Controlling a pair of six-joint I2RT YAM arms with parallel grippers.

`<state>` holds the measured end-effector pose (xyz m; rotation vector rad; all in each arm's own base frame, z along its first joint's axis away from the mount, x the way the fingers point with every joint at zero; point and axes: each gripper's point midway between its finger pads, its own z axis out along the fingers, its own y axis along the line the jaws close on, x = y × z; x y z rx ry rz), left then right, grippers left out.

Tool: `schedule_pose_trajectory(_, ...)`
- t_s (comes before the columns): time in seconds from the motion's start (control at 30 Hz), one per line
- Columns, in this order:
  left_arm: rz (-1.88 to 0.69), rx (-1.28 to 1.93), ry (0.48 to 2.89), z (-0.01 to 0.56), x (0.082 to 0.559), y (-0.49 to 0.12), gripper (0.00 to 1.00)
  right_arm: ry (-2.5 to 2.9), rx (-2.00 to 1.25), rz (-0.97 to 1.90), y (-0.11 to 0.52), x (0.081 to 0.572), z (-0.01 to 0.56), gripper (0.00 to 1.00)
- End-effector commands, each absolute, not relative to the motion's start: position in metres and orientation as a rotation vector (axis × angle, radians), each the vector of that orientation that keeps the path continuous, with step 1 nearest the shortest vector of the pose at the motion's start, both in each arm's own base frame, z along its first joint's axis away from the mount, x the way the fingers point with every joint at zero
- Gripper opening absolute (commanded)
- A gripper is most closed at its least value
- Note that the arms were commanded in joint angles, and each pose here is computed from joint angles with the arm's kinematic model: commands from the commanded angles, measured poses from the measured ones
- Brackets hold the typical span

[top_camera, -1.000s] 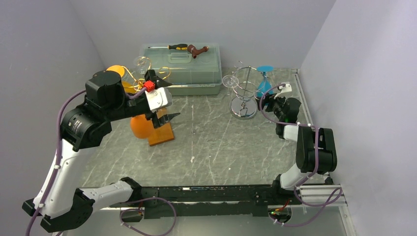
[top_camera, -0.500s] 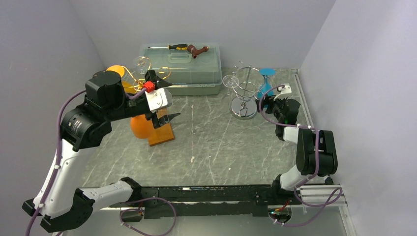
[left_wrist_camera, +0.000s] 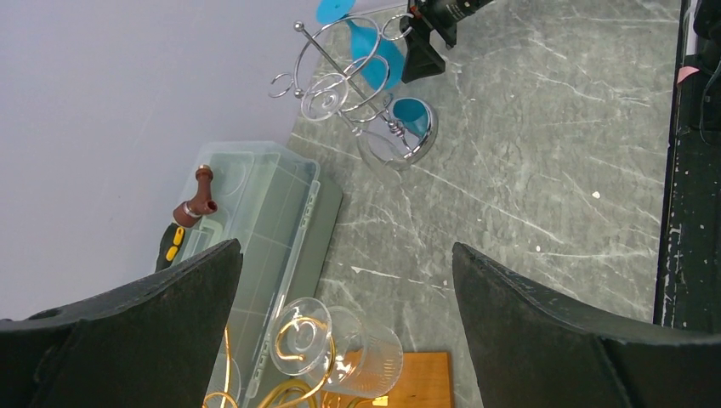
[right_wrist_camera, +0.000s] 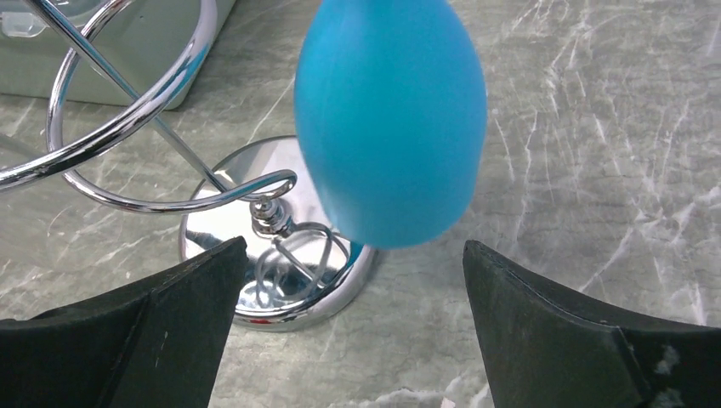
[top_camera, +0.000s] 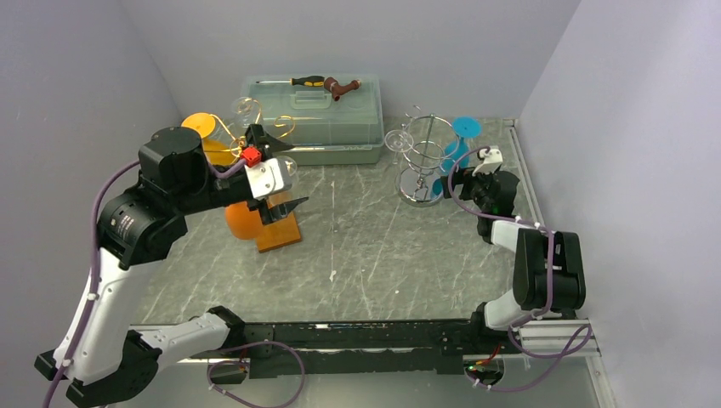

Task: Place the wine glass upside down on the wine glass rack
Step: Turn the wine glass upside down at the wine rack, then reset both arms

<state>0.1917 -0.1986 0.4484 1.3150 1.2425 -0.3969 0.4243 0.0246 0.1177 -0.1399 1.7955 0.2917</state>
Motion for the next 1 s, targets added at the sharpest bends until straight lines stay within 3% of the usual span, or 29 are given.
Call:
schedule_pose_trajectory(0.0, -0.409, 1.307, 1.173, 0.462, 0.186, -0.201, 1.0, 1.733, -0.156, 0.229, 0.019, 0.427, 0.147, 1.0)
schedule_pose_trajectory(0.37, -0.475, 1.3, 1.214, 0.454, 0.17, -0.198, 0.99, 1.74, -0.009, 0.082, -0.007, 0.373, 0.169, 1.0)
schedule_pose_trajectory(0.7, -0.577, 1.345, 1.369, 0.386, 0.129, -0.178, 1.0, 1.739, 0.163, -0.067, -0.036, 0.32, 0.172, 1.0)
schedule_pose_trajectory(0.97, -0.299, 1.072, 1.553, 0.366, 0.123, -0.107, 0.99, 1.738, 0.303, -0.13, -0.053, 0.302, 0.169, 1.0)
